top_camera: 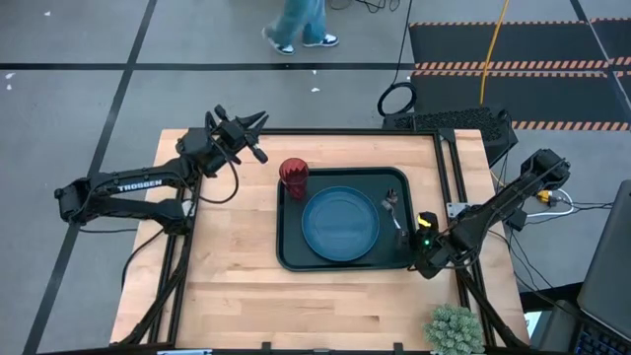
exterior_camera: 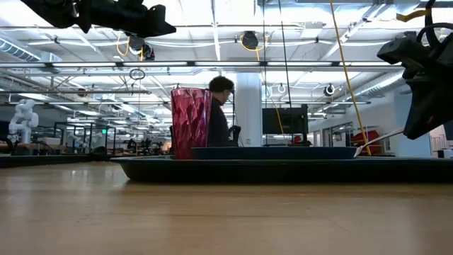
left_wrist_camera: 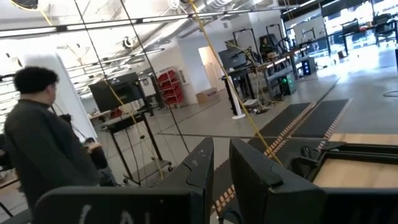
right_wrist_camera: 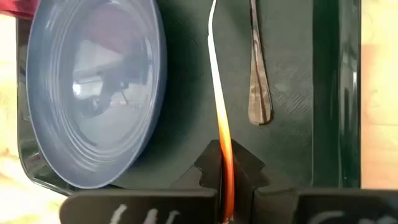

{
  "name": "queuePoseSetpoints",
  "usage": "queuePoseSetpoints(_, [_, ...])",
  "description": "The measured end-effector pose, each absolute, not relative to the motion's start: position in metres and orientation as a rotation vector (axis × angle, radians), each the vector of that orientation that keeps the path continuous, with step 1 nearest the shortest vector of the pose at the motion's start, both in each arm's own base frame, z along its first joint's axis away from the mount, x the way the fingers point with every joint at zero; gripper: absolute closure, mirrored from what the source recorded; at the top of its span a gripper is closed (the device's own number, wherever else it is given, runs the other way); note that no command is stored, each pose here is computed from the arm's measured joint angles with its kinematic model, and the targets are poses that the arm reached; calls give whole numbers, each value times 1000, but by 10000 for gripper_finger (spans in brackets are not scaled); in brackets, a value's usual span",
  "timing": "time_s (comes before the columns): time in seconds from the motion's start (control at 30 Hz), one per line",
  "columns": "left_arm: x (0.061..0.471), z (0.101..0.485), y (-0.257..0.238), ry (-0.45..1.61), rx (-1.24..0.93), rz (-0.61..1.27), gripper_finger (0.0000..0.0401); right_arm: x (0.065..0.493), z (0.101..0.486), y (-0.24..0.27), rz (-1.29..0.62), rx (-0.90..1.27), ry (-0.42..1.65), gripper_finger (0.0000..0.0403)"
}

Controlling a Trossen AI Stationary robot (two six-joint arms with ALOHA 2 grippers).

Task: Pick and place plate/cup/fork/spoon on tray
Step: Put the orange fork to the right of the blue plate on the blue tray

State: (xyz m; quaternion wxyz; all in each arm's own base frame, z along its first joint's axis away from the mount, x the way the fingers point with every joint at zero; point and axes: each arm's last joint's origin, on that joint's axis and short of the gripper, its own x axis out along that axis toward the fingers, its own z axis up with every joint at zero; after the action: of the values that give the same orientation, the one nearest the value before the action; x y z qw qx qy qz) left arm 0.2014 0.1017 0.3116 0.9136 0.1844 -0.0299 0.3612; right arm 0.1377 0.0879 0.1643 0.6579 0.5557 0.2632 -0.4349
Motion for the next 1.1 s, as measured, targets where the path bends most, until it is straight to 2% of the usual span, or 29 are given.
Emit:
queuePoseSetpoints(0.4, [201,311,102,-57,388,745,345,142,165,87,-984,1304,597,398])
queuePoseSetpoints(0.83, [201,311,102,-50,393,745,345,143,165,85,-987,1290,595,300])
queuePoseSetpoints(1.1, [201,311,102,-50,393,745,345,142,164,84,-971,1212,634,287])
